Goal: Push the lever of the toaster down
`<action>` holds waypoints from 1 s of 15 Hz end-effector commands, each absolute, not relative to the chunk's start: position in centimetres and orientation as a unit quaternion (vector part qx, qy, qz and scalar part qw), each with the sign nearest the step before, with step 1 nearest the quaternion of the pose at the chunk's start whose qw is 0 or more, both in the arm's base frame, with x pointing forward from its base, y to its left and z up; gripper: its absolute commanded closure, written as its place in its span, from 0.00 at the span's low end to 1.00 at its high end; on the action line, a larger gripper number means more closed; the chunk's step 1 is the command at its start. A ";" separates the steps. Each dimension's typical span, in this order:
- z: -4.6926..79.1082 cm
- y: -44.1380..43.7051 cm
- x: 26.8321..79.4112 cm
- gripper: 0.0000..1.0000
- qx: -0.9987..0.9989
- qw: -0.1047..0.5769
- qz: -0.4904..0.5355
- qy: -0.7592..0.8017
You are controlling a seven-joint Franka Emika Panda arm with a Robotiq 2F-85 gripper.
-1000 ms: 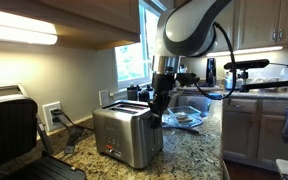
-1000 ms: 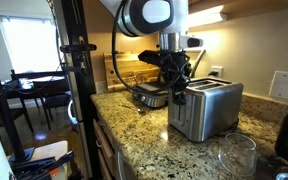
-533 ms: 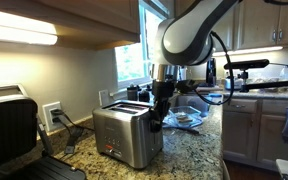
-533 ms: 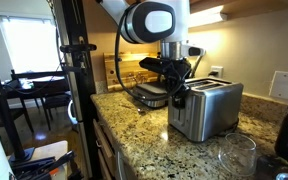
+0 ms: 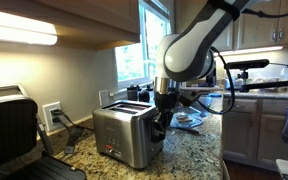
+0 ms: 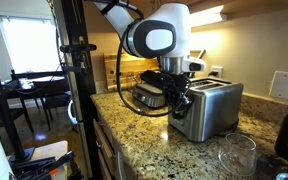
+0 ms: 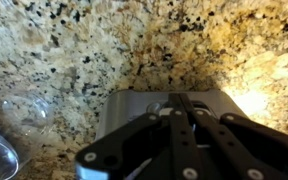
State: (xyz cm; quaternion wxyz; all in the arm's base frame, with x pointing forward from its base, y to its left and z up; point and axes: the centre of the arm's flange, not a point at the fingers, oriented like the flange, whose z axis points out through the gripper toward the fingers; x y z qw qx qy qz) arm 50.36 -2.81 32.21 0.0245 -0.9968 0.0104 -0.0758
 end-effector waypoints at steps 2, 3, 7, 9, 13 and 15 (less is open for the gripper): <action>28.3 -4.1 50.0 0.97 -0.997 0.027 -0.073 0.008; 28.1 -4.1 50.1 0.97 -0.997 0.028 -0.074 0.009; 30.2 -3.4 50.0 0.97 -0.997 0.025 -0.071 0.011; 32.9 -2.7 49.5 0.97 -0.997 0.025 -0.072 0.004; 37.3 -1.8 48.3 0.97 -0.997 0.013 -0.072 0.005; 39.6 -1.4 47.2 0.97 -0.998 0.012 -0.067 0.005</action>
